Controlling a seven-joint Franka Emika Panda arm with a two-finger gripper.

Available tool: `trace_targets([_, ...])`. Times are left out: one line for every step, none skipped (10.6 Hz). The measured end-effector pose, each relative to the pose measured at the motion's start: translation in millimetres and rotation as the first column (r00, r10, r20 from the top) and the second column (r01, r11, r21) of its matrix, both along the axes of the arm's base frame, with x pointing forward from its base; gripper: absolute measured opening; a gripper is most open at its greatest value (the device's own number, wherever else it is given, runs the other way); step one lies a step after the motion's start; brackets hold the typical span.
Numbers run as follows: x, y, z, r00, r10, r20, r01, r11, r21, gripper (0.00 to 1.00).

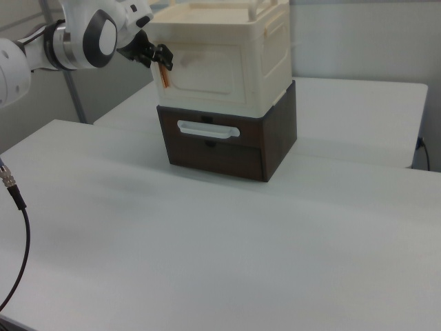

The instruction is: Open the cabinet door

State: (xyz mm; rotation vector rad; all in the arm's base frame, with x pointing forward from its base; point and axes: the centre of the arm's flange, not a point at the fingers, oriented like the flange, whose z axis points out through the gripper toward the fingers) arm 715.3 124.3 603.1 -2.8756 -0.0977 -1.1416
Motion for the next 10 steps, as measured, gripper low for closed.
trace_targets([3.4,0.6,-0.1,1.000,0.000,0.006,0.000,1.000,-0.008,0.73])
trace_targets([6.5,1.4,-1.1,1.000,0.000,0.010,0.000,1.000,-0.013,0.72])
trace_targets([8.3,1.8,-1.9,1.000,0.000,0.012,0.000,1.000,-0.015,0.67])
trace_targets([9.4,2.1,-0.5,1.000,0.000,0.016,0.000,1.000,-0.014,0.64])
trace_targets([10.0,2.5,2.7,0.999,0.002,0.036,-0.002,1.000,-0.018,0.56])
trace_targets([10.4,3.1,4.1,0.999,0.007,0.054,-0.005,0.999,-0.033,0.54])
trace_targets([10.0,5.5,4.2,0.998,0.012,0.056,-0.010,0.999,-0.041,0.48])
trace_targets([9.8,6.4,4.2,0.998,0.014,0.057,-0.012,0.999,-0.046,0.47])
trace_targets([9.4,8.7,4.2,0.998,0.017,0.057,-0.015,0.999,-0.045,0.38])
trace_targets([9.3,9.5,4.1,0.998,0.014,0.057,-0.011,0.999,-0.041,0.37])
